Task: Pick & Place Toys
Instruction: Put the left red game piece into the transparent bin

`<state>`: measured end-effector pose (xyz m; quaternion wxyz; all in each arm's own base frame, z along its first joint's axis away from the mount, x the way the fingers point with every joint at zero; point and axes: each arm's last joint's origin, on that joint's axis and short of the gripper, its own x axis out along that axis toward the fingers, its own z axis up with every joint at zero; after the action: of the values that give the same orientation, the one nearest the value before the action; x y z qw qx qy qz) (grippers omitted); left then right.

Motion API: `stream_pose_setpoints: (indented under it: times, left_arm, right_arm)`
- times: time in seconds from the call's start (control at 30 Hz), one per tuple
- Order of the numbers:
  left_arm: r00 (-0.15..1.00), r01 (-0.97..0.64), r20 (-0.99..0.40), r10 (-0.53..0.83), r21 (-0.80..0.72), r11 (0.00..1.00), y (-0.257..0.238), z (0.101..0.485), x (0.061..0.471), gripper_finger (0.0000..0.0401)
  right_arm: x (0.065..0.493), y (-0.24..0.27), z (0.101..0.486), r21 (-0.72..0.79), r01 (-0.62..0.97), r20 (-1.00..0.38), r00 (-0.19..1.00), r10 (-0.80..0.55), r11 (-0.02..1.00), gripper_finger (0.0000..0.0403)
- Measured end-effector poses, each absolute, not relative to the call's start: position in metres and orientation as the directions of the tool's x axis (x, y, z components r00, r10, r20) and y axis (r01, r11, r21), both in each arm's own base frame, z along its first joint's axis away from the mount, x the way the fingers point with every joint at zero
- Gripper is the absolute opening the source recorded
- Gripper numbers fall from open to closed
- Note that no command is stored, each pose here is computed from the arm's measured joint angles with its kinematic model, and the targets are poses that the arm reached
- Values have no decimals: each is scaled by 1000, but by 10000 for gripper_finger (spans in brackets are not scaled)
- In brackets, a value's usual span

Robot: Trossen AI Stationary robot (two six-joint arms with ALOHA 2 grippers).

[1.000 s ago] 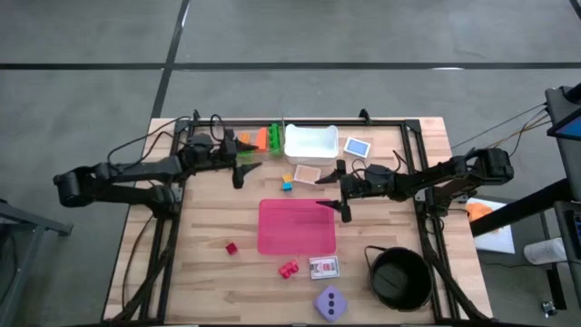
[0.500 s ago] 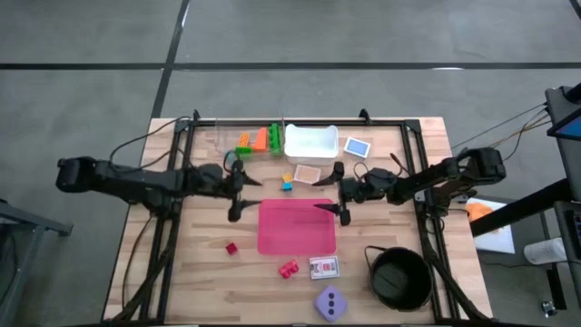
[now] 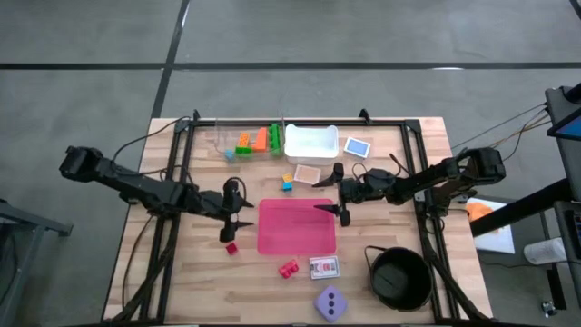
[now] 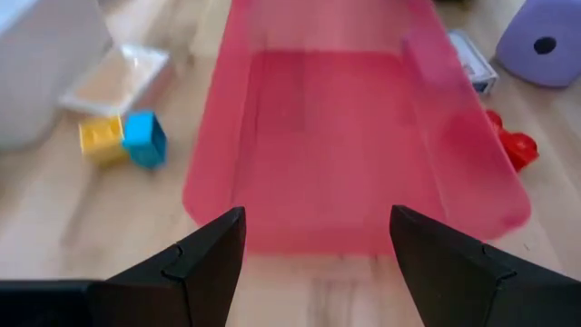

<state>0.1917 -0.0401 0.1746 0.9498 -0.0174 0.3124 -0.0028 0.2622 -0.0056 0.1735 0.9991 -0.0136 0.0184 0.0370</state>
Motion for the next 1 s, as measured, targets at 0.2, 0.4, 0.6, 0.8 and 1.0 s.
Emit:
stream_pose_setpoints:
  times: [0.2,0.4,0.6,0.8,1.0]
  left_arm:
    - [769,-28,-638,-36,-90,996,-46,170,187,275]
    - [758,11,-648,-73,-98,995,-55,169,183,275]
    - [731,-20,-675,-95,-161,987,-68,166,176,275]
    - [731,-9,-670,-130,-199,980,-89,166,166,275]
    - [727,-12,-666,-166,-254,967,-105,166,156,275]
  right_arm:
    - [262,-6,173,-26,-74,-38,997,73,997,302]
    - [262,-6,173,-25,-75,-42,996,73,997,302]
    - [262,-6,172,-24,-74,-47,996,73,997,302]
    - [262,-6,172,-24,-75,-55,996,73,997,302]
    - [262,-6,172,-24,-75,-55,996,73,997,302]
